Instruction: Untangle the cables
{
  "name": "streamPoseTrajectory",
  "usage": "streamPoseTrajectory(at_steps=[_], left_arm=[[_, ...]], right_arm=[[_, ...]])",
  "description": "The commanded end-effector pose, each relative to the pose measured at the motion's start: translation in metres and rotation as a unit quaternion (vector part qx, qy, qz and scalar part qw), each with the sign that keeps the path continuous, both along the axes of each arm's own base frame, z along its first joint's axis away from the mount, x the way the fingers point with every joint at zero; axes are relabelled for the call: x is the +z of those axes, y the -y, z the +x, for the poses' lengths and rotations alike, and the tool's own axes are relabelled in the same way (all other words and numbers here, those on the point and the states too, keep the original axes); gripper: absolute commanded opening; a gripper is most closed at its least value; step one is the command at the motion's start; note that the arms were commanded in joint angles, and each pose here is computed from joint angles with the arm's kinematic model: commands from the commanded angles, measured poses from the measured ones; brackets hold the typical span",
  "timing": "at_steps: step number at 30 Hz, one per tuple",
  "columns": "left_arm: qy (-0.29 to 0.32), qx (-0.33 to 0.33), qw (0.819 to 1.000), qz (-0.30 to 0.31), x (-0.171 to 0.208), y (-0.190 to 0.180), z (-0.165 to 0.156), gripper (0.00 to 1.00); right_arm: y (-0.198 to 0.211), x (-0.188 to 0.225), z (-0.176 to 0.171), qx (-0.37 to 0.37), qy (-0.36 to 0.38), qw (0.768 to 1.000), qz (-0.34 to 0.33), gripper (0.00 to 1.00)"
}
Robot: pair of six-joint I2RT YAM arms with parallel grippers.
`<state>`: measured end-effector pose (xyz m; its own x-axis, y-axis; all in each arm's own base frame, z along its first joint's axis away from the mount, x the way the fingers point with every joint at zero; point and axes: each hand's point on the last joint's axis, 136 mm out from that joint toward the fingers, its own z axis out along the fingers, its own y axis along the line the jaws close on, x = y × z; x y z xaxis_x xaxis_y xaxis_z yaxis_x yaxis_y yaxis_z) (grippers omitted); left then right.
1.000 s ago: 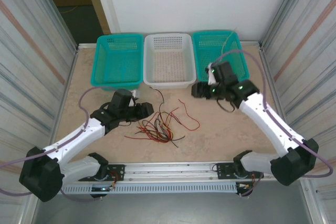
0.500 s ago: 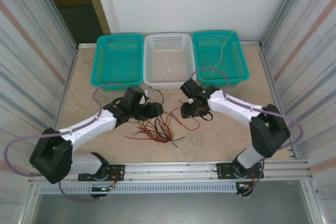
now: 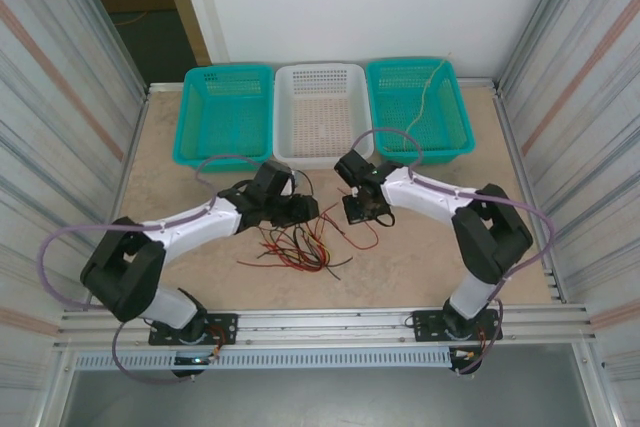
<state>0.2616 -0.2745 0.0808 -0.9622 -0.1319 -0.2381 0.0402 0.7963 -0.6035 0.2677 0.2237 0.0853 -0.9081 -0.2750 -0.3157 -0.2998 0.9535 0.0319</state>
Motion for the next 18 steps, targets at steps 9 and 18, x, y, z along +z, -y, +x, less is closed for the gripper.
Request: streamPoseTrajectory(at_steps=[9,18], left_arm=[[-0.032,0.025,0.998,0.043,-0.024,-0.014,-0.004,0.06],[-0.052,0.027,0.996,0.061,-0.042,-0.031,-0.024,0.00]], right_arm=[[0.000,0.196,-0.032,0.049,0.227,0.968,0.096,0.00],[0.029,0.302,-0.043,0.023,0.357,0.913,0.194,0.01]])
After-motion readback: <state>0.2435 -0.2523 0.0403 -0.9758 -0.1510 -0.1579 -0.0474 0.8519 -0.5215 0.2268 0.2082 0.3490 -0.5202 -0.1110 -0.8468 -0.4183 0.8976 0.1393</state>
